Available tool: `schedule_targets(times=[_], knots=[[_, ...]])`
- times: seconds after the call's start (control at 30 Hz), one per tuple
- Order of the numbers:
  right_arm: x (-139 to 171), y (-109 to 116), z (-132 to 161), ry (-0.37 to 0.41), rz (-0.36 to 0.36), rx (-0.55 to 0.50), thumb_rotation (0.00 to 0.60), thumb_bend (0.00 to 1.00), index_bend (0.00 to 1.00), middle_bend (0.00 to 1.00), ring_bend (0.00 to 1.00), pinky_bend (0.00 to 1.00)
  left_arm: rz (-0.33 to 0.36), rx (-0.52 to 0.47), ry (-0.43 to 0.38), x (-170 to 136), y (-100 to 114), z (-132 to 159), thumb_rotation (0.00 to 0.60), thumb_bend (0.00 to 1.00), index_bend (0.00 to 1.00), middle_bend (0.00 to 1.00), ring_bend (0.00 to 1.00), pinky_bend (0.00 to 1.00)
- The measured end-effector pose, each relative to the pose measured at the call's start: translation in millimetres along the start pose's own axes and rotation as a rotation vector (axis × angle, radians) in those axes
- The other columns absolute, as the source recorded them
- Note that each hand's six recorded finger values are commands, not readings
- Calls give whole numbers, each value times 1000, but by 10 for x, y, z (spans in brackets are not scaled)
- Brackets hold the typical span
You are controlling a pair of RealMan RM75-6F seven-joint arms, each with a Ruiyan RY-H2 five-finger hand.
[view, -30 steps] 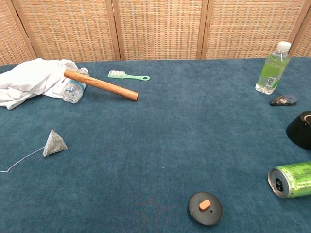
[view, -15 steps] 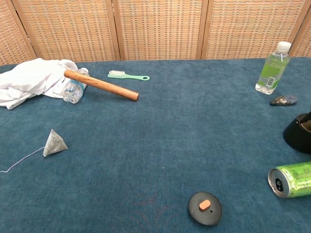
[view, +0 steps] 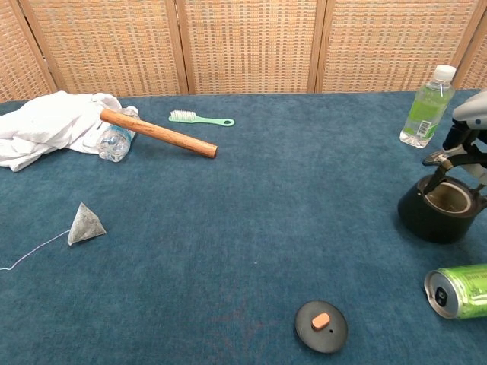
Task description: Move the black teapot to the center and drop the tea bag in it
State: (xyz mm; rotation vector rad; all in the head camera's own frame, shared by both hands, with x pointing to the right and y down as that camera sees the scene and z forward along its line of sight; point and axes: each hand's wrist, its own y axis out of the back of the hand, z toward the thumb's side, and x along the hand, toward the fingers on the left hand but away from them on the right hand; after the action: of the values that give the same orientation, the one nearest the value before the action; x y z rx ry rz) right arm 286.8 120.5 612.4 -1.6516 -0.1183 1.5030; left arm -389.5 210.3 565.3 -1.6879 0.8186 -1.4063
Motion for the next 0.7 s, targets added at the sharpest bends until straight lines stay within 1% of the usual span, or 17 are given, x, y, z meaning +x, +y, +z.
schedule_targets(times=[0.4, 0.7], knots=[[-72, 319, 341, 103, -46, -13, 600, 554, 737, 709, 708, 829, -14, 4, -1, 5, -11, 7, 600, 471, 0, 0, 0, 0], [-151, 606, 662, 190, -97, -5, 600, 554, 736, 707, 708, 829, -30, 4, 4, 4, -36, -1, 600, 471, 0, 0, 0, 0]])
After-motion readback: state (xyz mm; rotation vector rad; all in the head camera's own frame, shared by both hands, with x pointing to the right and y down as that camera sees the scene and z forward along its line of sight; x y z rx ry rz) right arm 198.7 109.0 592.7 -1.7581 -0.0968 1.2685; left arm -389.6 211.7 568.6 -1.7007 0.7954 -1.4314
